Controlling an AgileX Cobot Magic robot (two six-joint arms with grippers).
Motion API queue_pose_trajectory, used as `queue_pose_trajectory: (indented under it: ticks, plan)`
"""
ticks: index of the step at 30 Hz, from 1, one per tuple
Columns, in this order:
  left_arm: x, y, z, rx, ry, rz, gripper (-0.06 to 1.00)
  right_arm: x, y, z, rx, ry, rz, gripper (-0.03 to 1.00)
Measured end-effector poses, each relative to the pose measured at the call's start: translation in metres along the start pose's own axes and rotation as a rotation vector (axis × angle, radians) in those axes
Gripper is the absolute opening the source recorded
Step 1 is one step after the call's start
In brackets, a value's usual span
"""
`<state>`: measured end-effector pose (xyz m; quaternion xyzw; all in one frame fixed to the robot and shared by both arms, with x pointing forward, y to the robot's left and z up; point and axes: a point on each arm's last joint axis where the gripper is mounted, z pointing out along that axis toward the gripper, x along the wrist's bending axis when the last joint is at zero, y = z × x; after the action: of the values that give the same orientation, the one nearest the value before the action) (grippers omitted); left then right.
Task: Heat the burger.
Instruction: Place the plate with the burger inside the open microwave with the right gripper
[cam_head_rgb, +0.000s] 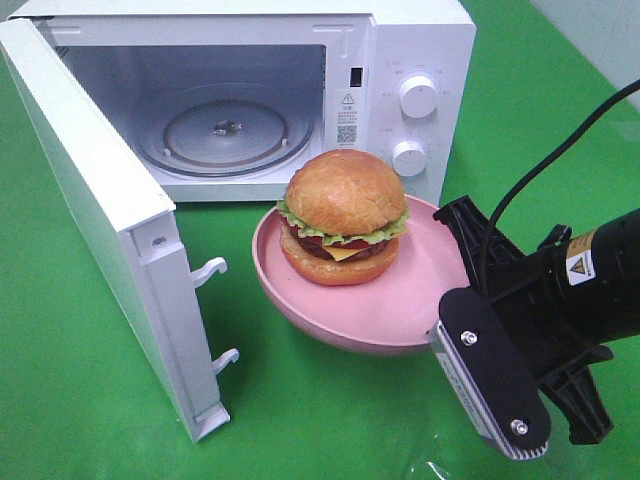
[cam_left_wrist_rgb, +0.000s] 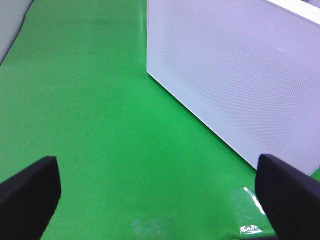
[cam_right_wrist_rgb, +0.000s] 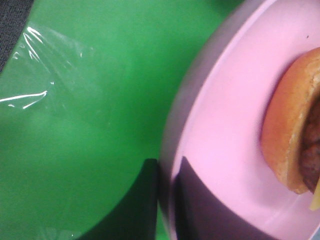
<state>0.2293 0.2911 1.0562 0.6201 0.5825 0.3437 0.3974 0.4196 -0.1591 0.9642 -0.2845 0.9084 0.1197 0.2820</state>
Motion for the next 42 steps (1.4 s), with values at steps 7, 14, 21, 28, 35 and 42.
queue_pose_trajectory:
  ticks: [7,14,21,28,35,42]
  plan:
    - [0.0,0.0,0.0,0.0,0.0,0.0,0.98,-0.01,0.001,-0.004,0.002,0.015,-0.031,0.05]
    - [0.0,0.0,0.0,0.0,0.0,0.0,0.98,-0.026,0.0,-0.012,0.021,0.031,-0.041,0.05]
    - [0.0,0.0,0.0,0.0,0.0,0.0,0.98,-0.03,0.0,-0.015,0.022,0.048,-0.045,0.05]
    - [0.0,0.0,0.0,0.0,0.0,0.0,0.98,-0.039,0.0,-0.014,0.022,0.054,-0.046,0.05]
    - [0.0,0.0,0.0,0.0,0.0,0.0,0.98,-0.054,0.0,0.003,0.023,0.073,-0.046,0.05]
    - [0.0,0.0,0.0,0.0,0.0,0.0,0.98,-0.063,0.003,0.014,0.019,0.084,-0.05,0.05]
